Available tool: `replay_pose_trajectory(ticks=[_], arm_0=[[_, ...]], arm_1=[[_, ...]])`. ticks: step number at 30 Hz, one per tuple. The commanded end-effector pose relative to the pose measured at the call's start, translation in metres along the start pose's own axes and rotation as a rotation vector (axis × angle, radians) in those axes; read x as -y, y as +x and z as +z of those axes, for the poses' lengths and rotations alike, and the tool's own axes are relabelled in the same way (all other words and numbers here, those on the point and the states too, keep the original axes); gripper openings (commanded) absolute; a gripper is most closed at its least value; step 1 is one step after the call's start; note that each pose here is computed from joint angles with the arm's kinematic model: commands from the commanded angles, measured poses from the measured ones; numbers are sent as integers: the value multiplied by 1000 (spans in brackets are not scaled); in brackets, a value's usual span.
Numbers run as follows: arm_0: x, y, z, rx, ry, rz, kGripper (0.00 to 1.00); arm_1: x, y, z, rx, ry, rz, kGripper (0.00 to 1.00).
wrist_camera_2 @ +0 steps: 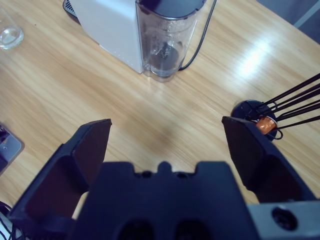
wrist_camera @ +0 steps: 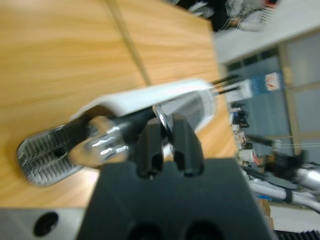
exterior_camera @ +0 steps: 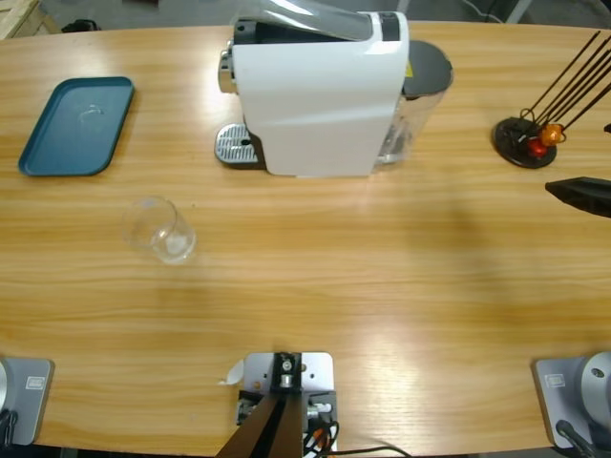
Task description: Pour coffee
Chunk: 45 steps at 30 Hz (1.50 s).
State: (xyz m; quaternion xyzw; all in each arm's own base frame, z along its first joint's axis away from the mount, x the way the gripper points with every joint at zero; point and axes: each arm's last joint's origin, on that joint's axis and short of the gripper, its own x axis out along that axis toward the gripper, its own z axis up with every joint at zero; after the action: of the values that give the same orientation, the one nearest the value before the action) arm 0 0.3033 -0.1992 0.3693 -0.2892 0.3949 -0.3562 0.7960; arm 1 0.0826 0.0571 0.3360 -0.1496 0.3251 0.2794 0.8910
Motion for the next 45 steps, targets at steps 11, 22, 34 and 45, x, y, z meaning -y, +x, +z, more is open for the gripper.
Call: replay_pose_trajectory(ticks=[11,22,34,45], arm_0=[[70,24,-17,86,674,-154,926],[33,-92,-110,-159,985,108,927],[-9,-114,-137,-174,941,366,991],[-18,-108,-121,-139,846,429,996]], arm_1=[[1,3,-7,-16,24,-21,1000],[19,11,11,27,304,-349,944],[55,132,-49,-88,585,-699,889],[72,159,-70,-99,577,-650,771]])
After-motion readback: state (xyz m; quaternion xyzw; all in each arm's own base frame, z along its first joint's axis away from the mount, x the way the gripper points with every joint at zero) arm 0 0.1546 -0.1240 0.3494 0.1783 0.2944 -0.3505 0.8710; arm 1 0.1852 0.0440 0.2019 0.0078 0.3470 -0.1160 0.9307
